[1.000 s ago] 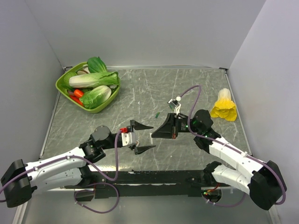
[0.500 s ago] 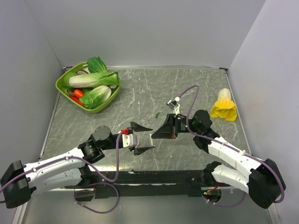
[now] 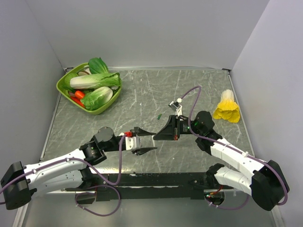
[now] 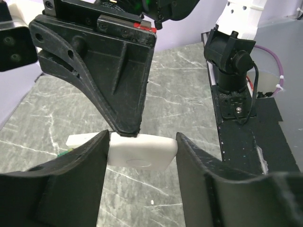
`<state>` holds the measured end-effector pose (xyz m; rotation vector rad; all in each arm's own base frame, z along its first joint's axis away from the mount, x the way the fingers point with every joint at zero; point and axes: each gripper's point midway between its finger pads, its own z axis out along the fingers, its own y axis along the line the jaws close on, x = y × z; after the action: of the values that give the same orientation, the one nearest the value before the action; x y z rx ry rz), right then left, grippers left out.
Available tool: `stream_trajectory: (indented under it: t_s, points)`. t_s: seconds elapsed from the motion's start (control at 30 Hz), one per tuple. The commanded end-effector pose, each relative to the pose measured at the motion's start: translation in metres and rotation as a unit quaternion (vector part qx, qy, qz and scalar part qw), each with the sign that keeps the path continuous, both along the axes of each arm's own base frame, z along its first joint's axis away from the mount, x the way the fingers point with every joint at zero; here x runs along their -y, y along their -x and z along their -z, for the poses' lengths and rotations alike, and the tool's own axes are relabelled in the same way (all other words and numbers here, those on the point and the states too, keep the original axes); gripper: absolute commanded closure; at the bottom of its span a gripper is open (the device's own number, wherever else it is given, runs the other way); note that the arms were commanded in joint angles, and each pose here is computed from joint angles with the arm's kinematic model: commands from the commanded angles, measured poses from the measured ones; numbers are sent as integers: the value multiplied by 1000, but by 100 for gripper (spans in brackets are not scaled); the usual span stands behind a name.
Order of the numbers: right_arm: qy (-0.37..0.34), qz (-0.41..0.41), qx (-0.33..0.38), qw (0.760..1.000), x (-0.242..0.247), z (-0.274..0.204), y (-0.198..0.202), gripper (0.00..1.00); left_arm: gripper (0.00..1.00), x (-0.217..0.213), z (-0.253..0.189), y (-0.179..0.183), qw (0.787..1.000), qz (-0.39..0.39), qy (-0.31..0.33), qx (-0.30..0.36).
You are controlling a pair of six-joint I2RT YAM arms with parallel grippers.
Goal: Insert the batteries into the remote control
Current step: Turn over the battery cover at the center of the board.
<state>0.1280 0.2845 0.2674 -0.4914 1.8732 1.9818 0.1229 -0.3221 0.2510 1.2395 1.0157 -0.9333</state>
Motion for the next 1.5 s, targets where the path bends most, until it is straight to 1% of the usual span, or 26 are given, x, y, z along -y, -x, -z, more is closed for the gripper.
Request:
stream_trajectory:
  t_s: [0.0,0.27,0.33,0.37,0.43,0.47,0.53,0.57,0.6,0.63,0.7,0.73,0.8,0.83,0.87,0.93,0.97,1.03,1.07,1.1,1.13,1.2,1.23,1.3,1.33,1.47]
  points:
    - [-11,0,13,1000,1,-8,-1,100,50,4,-23,0,1000,2,22,21]
    - [-3,16,19,1000,2,-6,-5,99,72,1,-21,-2,1000,-10,18,17]
    - [1,23,22,999,4,-6,-6,90,73,0,-19,-5,1000,-19,14,12]
    - [4,32,34,999,5,-6,-10,77,74,0,-17,-8,1000,-25,12,10]
    - [22,45,33,998,8,-1,-12,66,76,-1,-8,-15,999,-45,-6,-6]
    - [28,52,56,997,9,-3,-16,56,76,0,-9,-18,999,-52,-11,-11]
    - [60,82,49,994,17,5,-23,47,76,0,9,-25,996,-72,-47,-36]
    - [71,93,76,990,20,3,-27,39,77,1,9,-28,995,-78,-55,-43]
    - [84,127,88,984,26,3,-37,36,77,1,13,-31,993,-85,-68,-50]
    - [124,141,66,980,32,18,-37,34,77,4,25,-36,990,-93,-90,-61]
    - [160,189,103,963,45,19,-49,26,76,4,38,-41,982,-106,-131,-80]
    - [203,229,88,948,58,34,-58,24,76,6,59,-45,975,-111,-169,-96]
    - [237,271,104,927,75,39,-65,22,75,5,73,-51,961,-124,-221,-115]
    - [265,322,104,903,91,46,-78,20,75,7,94,-54,949,-128,-257,-129]
    - [290,336,94,891,101,58,-77,20,74,12,91,-58,946,-130,-265,-131]
    - [303,383,98,867,119,60,-81,19,73,9,123,-56,924,-125,-328,-150]
    - [324,415,87,846,133,71,-85,18,72,14,123,-58,920,-124,-339,-150]
    - [322,447,90,829,147,69,-84,17,71,10,152,-57,895,-118,-396,-167]
    - [331,470,85,814,157,74,-85,16,69,16,150,-60,893,-118,-402,-166]
    - [324,482,90,809,162,70,-83,15,68,16,158,-60,886,-115,-418,-166]
    - [322,493,92,803,167,69,-83,15,67,11,177,-59,868,-113,-449,-178]
    - [319,509,100,793,175,66,-81,11,65,17,185,-59,860,-103,-467,-176]
    - [318,512,102,791,177,64,-80,11,63,15,199,-57,847,-98,-489,-181]
    - [320,514,106,789,180,64,-78,11,59,21,206,-57,841,-92,-504,-175]
    - [321,511,107,790,179,64,-77,10,58,20,218,-55,830,-88,-520,-180]
    - [323,502,107,795,178,68,-73,9,48,24,237,-53,816,-79,-544,-178]
